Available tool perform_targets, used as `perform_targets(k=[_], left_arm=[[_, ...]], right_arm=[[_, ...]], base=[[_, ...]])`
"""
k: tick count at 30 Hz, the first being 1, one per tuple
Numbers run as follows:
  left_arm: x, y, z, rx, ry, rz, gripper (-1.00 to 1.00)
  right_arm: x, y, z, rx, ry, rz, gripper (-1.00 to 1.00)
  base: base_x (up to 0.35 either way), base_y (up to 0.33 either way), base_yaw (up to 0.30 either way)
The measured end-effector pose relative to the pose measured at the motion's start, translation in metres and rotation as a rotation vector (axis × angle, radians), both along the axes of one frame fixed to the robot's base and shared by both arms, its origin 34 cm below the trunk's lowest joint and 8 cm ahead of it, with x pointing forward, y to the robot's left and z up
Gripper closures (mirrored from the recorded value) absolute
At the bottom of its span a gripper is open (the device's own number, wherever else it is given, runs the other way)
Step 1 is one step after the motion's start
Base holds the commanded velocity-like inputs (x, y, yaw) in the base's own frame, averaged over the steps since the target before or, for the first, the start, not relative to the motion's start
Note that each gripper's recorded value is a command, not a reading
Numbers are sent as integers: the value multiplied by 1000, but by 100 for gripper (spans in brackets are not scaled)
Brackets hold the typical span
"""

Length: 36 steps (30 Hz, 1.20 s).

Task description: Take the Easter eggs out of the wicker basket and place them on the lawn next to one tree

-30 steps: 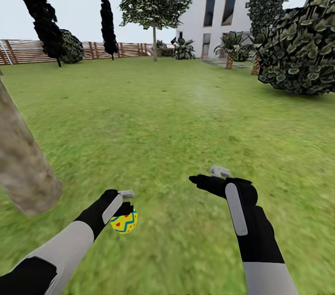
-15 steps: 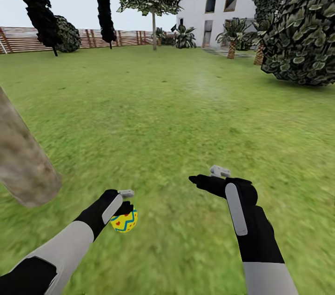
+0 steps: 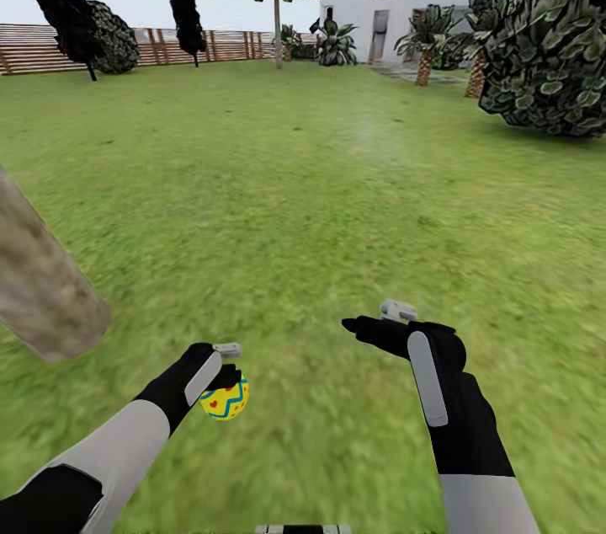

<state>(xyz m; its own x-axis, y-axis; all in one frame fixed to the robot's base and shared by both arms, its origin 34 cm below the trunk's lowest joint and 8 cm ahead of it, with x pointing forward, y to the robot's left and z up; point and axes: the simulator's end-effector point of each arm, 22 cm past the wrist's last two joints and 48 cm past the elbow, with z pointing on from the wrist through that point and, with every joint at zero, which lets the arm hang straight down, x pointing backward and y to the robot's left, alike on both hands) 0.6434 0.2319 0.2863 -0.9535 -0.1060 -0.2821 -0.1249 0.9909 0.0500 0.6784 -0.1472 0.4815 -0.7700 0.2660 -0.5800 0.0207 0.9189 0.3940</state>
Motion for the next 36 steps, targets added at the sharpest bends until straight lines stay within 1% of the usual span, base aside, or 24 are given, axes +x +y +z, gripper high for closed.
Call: perform_targets(k=[36], left_arm=[[-37, 0, -83, 0, 144, 1, 100]], right_arm=[[-9, 0, -91, 0, 147, 0, -100]], base=[[0, 0, 0]])
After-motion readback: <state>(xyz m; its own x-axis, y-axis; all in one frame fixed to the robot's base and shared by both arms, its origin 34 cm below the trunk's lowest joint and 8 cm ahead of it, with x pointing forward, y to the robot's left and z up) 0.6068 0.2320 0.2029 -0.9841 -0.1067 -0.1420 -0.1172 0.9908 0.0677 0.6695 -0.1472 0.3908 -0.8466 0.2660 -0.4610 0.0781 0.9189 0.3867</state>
